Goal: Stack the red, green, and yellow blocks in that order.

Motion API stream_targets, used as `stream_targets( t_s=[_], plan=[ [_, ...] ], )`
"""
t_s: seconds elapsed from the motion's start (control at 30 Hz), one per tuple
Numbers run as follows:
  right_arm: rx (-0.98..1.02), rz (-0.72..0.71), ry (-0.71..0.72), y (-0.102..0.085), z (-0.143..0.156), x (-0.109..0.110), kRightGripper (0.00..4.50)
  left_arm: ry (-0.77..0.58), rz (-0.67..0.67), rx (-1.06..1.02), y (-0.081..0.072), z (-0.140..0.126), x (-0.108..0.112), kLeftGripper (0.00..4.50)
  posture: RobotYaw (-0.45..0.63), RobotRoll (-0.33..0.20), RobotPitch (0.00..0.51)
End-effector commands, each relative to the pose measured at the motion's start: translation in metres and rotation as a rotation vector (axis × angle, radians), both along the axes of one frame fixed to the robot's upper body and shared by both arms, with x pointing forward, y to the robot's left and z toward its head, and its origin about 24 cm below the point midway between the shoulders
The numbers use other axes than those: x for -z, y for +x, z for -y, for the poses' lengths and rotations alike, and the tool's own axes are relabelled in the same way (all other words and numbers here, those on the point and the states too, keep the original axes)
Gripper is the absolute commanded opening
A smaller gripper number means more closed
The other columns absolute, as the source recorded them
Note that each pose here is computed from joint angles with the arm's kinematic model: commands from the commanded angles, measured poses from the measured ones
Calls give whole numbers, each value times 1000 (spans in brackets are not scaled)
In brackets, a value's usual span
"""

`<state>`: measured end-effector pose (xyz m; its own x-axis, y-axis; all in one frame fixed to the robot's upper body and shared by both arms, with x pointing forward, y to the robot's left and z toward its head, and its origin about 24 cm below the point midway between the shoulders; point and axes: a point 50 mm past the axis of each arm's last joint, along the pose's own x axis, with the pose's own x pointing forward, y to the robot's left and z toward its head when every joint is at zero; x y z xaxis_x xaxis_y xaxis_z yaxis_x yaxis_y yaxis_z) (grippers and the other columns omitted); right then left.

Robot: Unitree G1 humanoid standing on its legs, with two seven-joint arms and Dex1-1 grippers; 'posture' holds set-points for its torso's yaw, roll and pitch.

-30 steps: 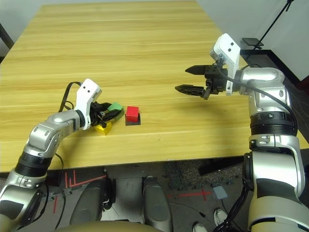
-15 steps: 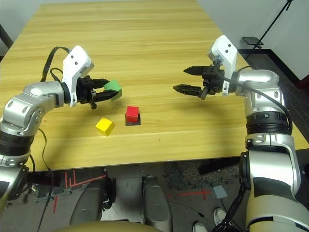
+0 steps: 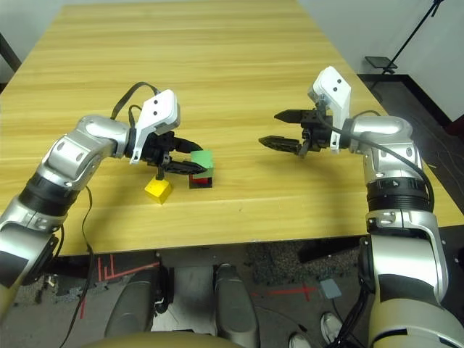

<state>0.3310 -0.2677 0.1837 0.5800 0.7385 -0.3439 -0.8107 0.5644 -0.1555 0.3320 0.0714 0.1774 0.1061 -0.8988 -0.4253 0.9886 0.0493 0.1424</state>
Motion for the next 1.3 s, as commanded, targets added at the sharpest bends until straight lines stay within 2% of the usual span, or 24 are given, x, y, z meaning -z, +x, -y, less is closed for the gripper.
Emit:
stream_targets(
  t_s=[0.03,0.27,0.6,0.67,0.73,0.83,0.9,0.97,1.03,1.17,1.23,1.3],
  plan=[
    [17,-1,0,-6,4,-1,4500,37,26,24,8,0,1,2011,163,-10,141],
    [37,-9,4,-13,6,2,4500,75,13,27,18,-9,12,2011,144,-7,146],
    [46,-13,1,-15,8,1,4500,71,-2,10,20,-10,18,2011,145,-21,151],
    [44,-14,-1,-14,8,0,4500,59,-1,-2,21,-9,18,2747,151,-26,149],
    [42,-14,-1,-13,7,0,4500,28,19,-24,22,-9,13,3302,157,-31,143],
    [39,-8,-5,-12,8,-2,4500,-55,72,-131,26,-13,-10,4419,169,-32,135],
    [38,-3,-6,-10,8,-3,4500,-89,109,-200,25,-20,-23,4465,180,-30,130],
    [32,5,-8,-8,9,-5,4500,-131,123,-303,13,-33,-37,4465,197,-30,126],
    [29,8,-8,-6,8,-6,4500,-136,68,-446,-7,-50,-39,4465,212,-30,124],
    [19,6,-12,-2,8,-7,4500,-100,-57,-662,-47,-69,-28,4465,250,-32,124],
    [16,6,-14,0,8,-7,4500,-86,-94,-730,-64,-73,-22,4465,263,-34,127],
    [13,6,-14,2,7,-7,4500,-67,-126,-772,-75,-73,-16,4465,276,-36,127]
  ],
)
